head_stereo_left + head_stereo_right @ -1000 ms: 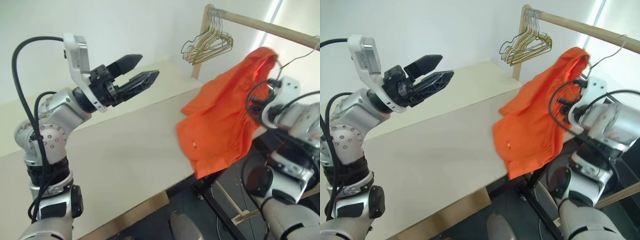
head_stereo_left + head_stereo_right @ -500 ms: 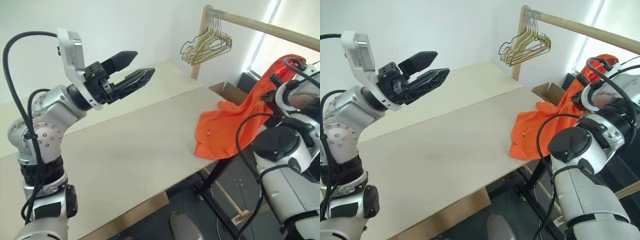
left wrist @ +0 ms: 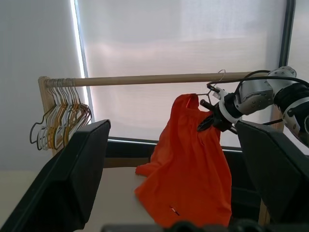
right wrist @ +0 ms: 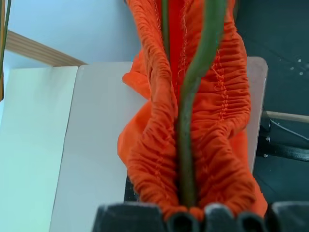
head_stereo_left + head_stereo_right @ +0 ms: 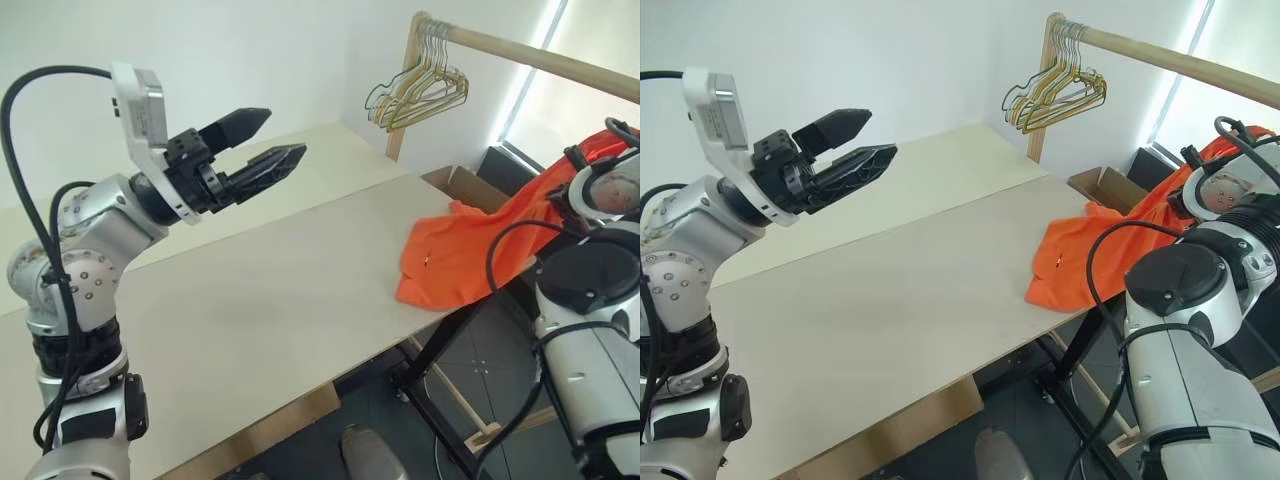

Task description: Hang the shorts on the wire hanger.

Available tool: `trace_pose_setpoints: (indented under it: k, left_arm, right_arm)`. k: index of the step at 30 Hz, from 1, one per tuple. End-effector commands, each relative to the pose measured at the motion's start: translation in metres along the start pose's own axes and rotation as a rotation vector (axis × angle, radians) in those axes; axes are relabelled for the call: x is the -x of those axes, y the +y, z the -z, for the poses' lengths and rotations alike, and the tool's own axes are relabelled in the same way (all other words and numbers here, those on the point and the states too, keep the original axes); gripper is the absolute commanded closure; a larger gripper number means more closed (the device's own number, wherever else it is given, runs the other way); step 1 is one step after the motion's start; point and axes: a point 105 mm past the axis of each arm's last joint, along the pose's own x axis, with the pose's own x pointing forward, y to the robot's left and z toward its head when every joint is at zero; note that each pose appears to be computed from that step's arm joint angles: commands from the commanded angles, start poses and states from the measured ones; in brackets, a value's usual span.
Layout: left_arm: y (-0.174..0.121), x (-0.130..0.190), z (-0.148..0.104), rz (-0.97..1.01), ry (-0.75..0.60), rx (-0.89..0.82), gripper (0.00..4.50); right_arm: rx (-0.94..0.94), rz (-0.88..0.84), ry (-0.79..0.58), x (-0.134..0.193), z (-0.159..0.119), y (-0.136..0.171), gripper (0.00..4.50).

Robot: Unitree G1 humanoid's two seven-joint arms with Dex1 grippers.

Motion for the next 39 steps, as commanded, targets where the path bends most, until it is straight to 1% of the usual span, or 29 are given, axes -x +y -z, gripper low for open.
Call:
trace_pose_setpoints:
  k: [1,4,8,10,15,26,30,32,33,36,38,39]
  left_arm:
    - [-0.006,0.002,-0.012,0.015,-0.026,-0.044,0.03]
    - [-0.007,0.003,-0.012,0.016,-0.024,-0.044,0.03]
    - [-0.008,0.002,-0.011,0.026,-0.016,-0.042,0.03]
    - [-0.008,0.002,-0.011,0.027,-0.016,-0.041,0.03]
    - [-0.009,0.002,-0.009,0.033,-0.01,-0.037,0.03]
    - [-0.011,0.001,-0.006,0.045,0.002,-0.021,0.03]
    - [-0.012,0.002,-0.005,0.048,0.008,-0.02,0.03]
    - [-0.012,0.002,-0.006,0.048,0.01,-0.021,0.0]
    - [-0.011,0.002,-0.006,0.047,0.01,-0.021,0.0]
    - [-0.011,0.003,-0.006,0.046,0.011,-0.022,0.0]
    - [-0.011,0.003,-0.006,0.045,0.011,-0.022,0.0]
    - [-0.011,0.003,-0.006,0.044,0.011,-0.022,0.0]
  right_arm:
    - [-0.034,-0.11,-0.044,0.022,-0.017,0.025,4.5]
    - [-0.1,-0.106,-0.025,0.019,-0.017,0.021,4.5]
    - [-0.209,-0.049,-0.051,0.016,-0.026,0.009,4.5]
    - [-0.228,-0.036,-0.069,0.018,-0.03,0.005,4.5]
    - [-0.241,0.025,-0.085,0.013,-0.033,-0.012,4.5]
    - [-0.255,0.13,-0.068,-0.003,-0.027,-0.041,4.5]
    - [-0.24,0.148,-0.071,-0.003,-0.027,-0.043,4.5]
    - [-0.221,0.145,-0.072,-0.003,-0.026,-0.041,3.88]
    - [-0.215,0.145,-0.075,-0.003,-0.026,-0.041,3.67]
    - [-0.196,0.154,-0.097,-0.001,-0.027,-0.04,2.72]
    - [-0.168,0.184,-0.155,0.004,-0.035,-0.042,2.0]
    - [-0.158,0.193,-0.176,0.006,-0.037,-0.042,1.73]
